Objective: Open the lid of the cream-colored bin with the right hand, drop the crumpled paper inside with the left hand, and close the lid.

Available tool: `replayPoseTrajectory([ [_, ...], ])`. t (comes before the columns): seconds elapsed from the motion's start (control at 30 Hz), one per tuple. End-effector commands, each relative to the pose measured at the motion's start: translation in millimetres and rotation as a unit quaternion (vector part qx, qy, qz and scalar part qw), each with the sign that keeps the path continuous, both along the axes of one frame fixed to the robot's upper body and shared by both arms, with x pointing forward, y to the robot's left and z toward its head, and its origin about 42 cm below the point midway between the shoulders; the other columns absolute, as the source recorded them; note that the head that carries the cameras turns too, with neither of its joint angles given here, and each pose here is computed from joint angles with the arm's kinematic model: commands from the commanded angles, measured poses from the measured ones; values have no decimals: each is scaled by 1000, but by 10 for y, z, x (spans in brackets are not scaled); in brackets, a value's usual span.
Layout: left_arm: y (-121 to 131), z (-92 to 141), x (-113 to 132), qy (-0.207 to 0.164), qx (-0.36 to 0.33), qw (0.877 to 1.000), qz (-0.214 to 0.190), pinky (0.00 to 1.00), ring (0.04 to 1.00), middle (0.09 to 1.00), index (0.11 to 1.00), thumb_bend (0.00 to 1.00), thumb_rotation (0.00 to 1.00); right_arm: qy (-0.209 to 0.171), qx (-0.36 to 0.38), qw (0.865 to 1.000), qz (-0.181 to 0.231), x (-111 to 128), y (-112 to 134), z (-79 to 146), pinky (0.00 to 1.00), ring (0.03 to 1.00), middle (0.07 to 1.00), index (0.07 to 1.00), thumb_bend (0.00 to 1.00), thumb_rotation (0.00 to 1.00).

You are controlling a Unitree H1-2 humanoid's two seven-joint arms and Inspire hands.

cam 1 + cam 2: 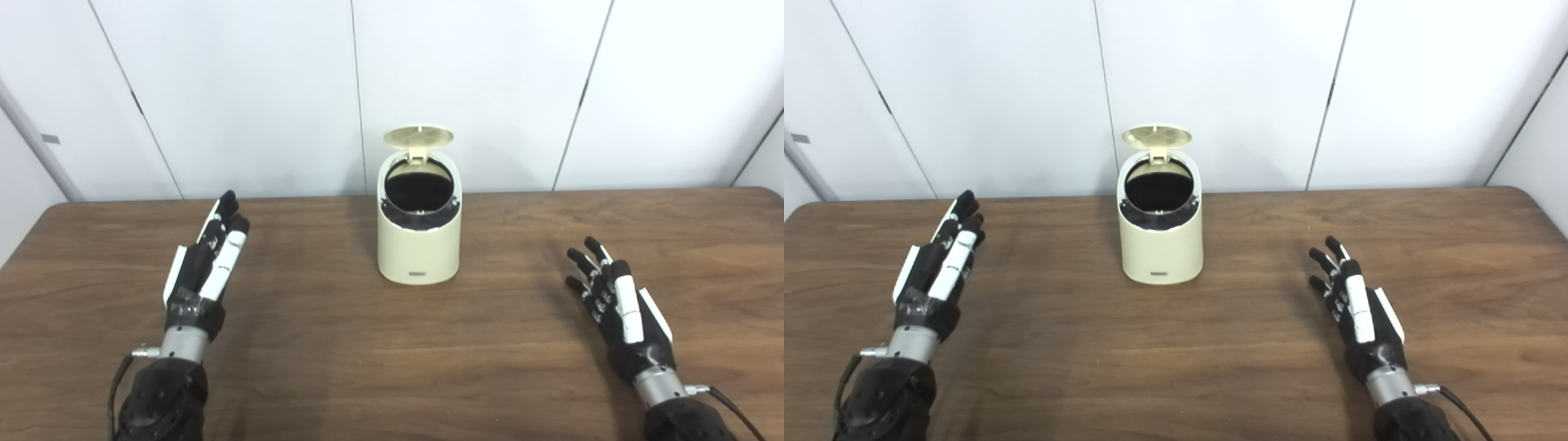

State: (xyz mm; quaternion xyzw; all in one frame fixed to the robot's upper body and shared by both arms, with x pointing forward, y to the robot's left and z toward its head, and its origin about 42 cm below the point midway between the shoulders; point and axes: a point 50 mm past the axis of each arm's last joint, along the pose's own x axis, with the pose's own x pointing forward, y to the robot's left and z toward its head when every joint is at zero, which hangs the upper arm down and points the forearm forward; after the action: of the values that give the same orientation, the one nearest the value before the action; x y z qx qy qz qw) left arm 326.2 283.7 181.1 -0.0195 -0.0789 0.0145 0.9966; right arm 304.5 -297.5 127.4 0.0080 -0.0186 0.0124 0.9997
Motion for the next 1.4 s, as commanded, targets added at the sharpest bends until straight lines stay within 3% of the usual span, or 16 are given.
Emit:
replayPoseTrajectory([
  [0.0,29,111,2,-37,-1,999,-2,1000,1000,1000,1000,567,705,0,-9,1000,7,22,-31,15,1000,1000,930,984,588,1000],
  [0.47,54,-256,-106,-11,-23,1000,17,1000,1000,1000,1000,526,753,-31,20,999,-7,17,-33,42,1000,1000,999,1000,603,1000],
  [1.0,93,-391,-245,-8,-38,998,42,998,991,996,1000,539,734,-64,40,997,-29,-40,-69,75,1000,1000,1000,998,615,1000],
  [1.37,163,-442,-369,0,-38,998,47,1000,1000,999,1000,524,783,-66,34,996,-39,-70,-135,64,1000,1000,1000,993,642,1000],
])
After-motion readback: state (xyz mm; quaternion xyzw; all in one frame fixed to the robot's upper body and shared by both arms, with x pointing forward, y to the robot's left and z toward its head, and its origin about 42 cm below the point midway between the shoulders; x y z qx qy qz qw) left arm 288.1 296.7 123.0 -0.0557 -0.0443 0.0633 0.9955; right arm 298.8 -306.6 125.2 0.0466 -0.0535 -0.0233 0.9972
